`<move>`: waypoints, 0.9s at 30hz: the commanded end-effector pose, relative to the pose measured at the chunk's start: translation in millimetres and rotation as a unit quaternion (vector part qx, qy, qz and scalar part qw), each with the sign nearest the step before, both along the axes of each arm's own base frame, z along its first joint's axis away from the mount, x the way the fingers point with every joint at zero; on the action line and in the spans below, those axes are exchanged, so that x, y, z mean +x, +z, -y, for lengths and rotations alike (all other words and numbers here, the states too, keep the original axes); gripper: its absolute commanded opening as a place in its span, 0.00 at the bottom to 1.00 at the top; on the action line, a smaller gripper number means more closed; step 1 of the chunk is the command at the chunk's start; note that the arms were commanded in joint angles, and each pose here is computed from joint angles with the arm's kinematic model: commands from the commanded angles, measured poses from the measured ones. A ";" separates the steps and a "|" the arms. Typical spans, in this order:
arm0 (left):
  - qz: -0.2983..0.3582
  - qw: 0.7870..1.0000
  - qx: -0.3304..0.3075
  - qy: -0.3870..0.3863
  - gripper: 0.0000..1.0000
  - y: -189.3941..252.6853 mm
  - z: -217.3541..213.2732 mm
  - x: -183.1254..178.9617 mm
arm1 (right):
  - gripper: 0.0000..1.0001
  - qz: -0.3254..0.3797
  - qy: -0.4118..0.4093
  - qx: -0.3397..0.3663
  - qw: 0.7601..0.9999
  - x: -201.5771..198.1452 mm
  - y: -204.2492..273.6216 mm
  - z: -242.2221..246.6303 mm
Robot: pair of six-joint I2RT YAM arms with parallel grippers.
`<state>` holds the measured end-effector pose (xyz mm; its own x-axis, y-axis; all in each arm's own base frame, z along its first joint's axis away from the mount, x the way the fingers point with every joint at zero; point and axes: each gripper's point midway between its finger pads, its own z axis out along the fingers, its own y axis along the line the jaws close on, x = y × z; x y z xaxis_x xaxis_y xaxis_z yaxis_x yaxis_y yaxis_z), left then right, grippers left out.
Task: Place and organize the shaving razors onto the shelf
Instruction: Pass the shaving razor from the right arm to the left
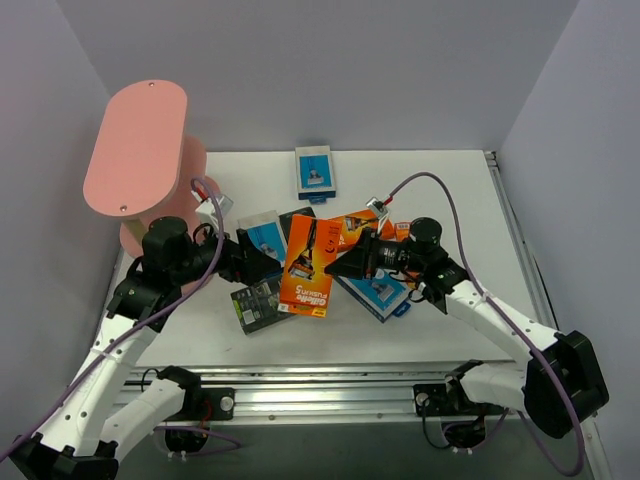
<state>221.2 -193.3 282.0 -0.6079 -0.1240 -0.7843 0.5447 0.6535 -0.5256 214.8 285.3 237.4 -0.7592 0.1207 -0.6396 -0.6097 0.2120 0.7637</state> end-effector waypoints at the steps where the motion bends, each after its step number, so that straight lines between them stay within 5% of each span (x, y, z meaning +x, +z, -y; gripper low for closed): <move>1: 0.059 0.995 -0.072 -0.040 0.94 41.4 17.0 -3.8 | 0.00 0.061 0.048 0.030 0.997 -17.8 29.3 -7.4; 8: 0.079 0.985 -0.126 -0.082 0.94 61.1 30.0 -11.8 | 0.00 0.069 0.079 0.030 0.994 -32.0 31.9 -19.7; 20: 0.040 0.986 -0.124 -0.100 1.00 42.6 37.3 -9.9 | 0.00 0.101 0.134 0.049 0.985 -56.7 52.7 -46.5; 22: 0.036 0.986 -0.124 -0.103 0.89 41.3 37.6 -11.7 | 0.00 0.107 0.136 0.052 0.984 -56.6 55.8 -48.5; 27: 0.033 0.985 -0.130 -0.112 0.43 41.7 36.9 -20.2 | 0.00 0.110 0.138 0.053 0.983 -54.6 58.1 -50.9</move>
